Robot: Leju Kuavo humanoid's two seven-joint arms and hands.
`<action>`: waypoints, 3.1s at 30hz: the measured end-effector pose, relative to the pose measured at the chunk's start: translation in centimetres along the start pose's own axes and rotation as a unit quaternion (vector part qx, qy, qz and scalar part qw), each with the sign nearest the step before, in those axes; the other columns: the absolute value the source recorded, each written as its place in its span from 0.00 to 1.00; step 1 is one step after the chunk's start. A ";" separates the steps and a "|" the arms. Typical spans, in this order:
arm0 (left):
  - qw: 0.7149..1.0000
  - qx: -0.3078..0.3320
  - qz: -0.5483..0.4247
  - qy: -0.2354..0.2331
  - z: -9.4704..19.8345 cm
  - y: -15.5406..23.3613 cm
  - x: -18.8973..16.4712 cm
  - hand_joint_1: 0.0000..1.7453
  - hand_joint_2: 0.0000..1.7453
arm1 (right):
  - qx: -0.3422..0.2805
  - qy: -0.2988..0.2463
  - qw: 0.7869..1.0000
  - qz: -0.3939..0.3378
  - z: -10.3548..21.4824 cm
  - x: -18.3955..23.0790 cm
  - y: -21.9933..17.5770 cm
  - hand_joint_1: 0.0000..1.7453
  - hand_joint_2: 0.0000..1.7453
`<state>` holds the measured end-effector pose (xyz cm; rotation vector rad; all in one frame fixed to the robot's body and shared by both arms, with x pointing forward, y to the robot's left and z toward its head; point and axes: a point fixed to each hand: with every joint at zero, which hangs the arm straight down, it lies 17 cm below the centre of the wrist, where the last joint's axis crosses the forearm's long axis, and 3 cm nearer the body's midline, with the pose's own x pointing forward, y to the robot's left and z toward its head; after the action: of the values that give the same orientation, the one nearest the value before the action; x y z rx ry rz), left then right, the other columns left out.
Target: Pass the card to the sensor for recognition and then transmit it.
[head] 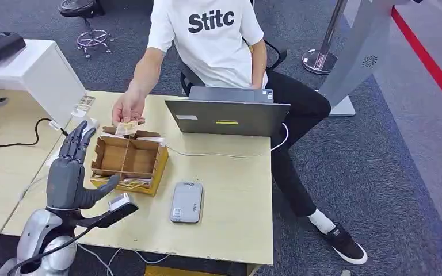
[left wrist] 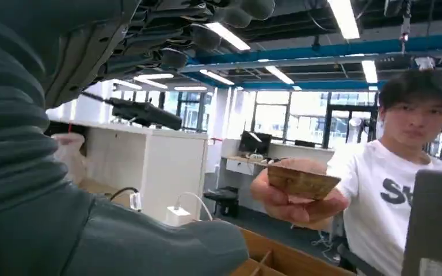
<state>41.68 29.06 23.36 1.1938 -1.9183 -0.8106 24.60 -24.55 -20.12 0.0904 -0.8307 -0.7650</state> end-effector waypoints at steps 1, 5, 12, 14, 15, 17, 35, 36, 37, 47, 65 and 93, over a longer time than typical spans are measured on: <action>1.000 -0.007 -0.014 -0.004 -0.4 -0.3 -0.1 0.00 1.00 | 0.002 0.001 1.000 0.002 0.0 0.0 0.2 0.00 1.00; 0.996 -0.035 -0.075 -0.017 -2.2 -1.2 -1.1 0.00 1.00 | 0.012 0.008 1.000 0.008 0.0 -0.3 1.2 0.00 1.00; 0.979 -0.072 -0.190 -0.029 -5.0 -2.0 -3.4 0.00 1.00 | 0.028 0.018 0.999 0.017 0.0 -0.7 2.7 0.00 1.00; 0.971 -0.079 -0.225 -0.029 -5.7 -2.0 -4.2 0.00 1.00 | 0.033 0.020 0.999 0.021 0.0 -0.8 3.1 0.00 1.00; 0.967 -0.082 -0.240 -0.029 -6.0 -1.9 -4.6 0.00 1.00 | 0.034 0.022 0.999 0.022 0.0 -0.9 3.3 0.00 1.00; 0.958 -0.086 -0.271 -0.026 -6.5 -1.8 -5.3 0.00 1.00 | 0.040 0.026 0.999 0.024 0.1 -1.1 3.6 0.00 1.00; 0.955 -0.088 -0.282 -0.027 -6.7 -2.1 -5.7 1.00 1.00 | 0.050 0.031 0.998 0.023 0.2 -1.4 4.2 0.00 1.00; 0.955 -0.085 -0.282 -0.028 -6.8 -2.1 -5.6 1.00 1.00 | 0.050 0.031 0.998 0.023 0.2 -1.4 4.2 0.00 1.00; 0.956 -0.085 -0.280 -0.029 -6.8 -2.0 -5.6 1.00 1.00 | 0.050 0.031 0.998 0.023 0.2 -1.4 4.2 0.00 1.00; 0.972 -0.076 -0.220 -0.044 -6.4 -3.0 -2.8 1.00 1.00 | 0.047 0.036 0.998 0.022 0.3 -1.7 4.3 0.00 1.00; 0.959 -0.143 -0.179 -0.168 -0.6 -11.0 10.5 1.00 1.00 | 0.052 0.040 0.997 0.027 0.6 -2.2 4.8 0.00 1.00; 0.930 -0.268 -0.177 -0.178 6.0 -19.8 10.6 1.00 1.00 | 0.069 0.057 0.996 0.028 0.7 -2.8 6.6 0.00 1.00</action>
<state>42.59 12.74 6.83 1.1027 -1.5901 -1.7189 26.76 -17.75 -19.00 0.2307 -0.7731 -0.6438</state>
